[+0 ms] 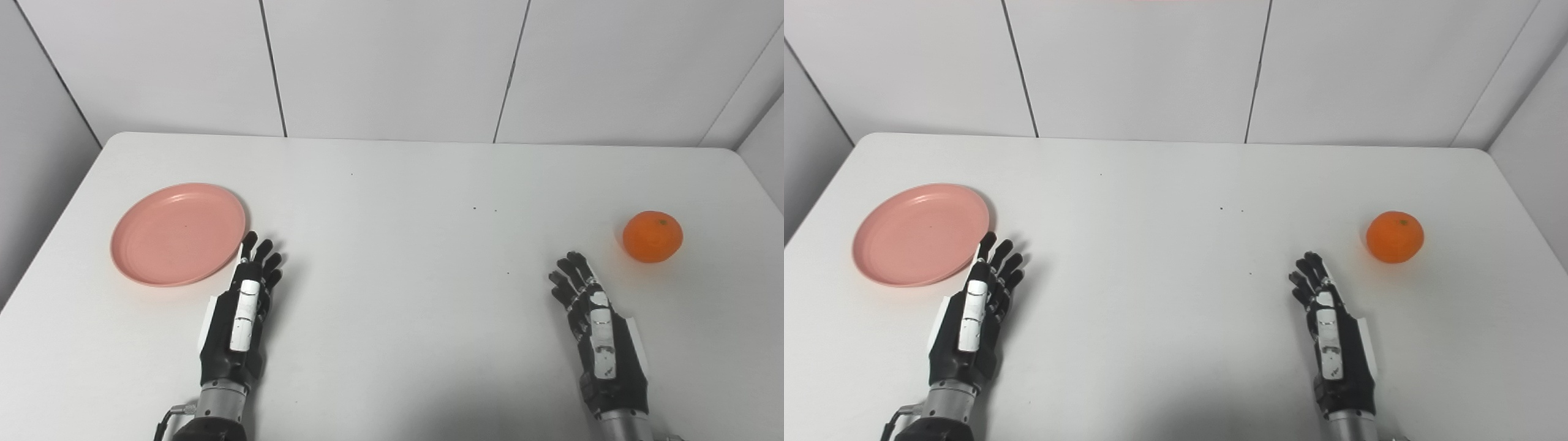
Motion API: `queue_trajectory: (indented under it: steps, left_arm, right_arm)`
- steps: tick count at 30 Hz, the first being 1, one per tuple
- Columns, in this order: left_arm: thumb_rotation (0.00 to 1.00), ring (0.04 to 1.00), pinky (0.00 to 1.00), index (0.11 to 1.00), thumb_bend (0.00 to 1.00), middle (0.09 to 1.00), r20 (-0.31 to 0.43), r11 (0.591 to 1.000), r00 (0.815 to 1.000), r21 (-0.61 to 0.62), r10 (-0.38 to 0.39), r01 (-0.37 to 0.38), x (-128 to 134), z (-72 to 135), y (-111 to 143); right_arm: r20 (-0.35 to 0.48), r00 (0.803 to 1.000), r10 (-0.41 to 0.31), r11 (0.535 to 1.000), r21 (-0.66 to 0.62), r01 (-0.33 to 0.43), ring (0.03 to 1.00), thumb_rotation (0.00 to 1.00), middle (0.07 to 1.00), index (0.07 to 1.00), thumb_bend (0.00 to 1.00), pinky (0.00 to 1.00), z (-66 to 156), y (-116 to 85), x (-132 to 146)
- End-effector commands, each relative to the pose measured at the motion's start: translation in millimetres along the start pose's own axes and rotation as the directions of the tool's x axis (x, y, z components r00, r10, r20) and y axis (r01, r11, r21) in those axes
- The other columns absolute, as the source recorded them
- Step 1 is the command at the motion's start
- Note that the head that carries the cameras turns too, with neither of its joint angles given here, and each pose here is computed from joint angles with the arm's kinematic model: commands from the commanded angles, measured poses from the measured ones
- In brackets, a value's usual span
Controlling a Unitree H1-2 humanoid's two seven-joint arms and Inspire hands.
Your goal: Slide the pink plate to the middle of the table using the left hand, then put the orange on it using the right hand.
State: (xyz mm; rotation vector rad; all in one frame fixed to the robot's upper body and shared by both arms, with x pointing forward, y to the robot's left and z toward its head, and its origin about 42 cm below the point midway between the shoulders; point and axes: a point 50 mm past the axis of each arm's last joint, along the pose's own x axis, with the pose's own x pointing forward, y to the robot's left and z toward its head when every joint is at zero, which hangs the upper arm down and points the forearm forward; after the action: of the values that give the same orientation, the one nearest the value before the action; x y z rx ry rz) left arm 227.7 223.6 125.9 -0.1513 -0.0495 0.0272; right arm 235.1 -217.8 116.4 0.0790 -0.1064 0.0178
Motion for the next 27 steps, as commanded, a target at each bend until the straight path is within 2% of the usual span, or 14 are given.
queue_trajectory:
  steps: [1, 27]
  left_arm:
    - [0.87, 0.952, 0.97, 0.993, 0.74, 0.974, -0.117, 0.999, 0.992, 0.024, 0.049, -0.046, -52.3, -18.3, 20.8]
    - [0.86, 0.952, 0.97, 0.996, 0.75, 0.977, -0.123, 0.999, 0.991, 0.025, 0.05, -0.047, -53.2, -26.4, 17.2]
  right_arm:
    - [-0.023, 1.0, 0.004, 1.0, 0.017, -0.003, 0.886, 1.0, 0.905, 0.911, 0.84, 0.92, -0.8, 2.2, -5.2]
    - [-0.03, 1.0, 0.007, 1.0, 0.025, -0.007, 0.885, 1.0, 0.906, 0.92, 0.82, 0.93, -6.8, -3.7, -6.6]
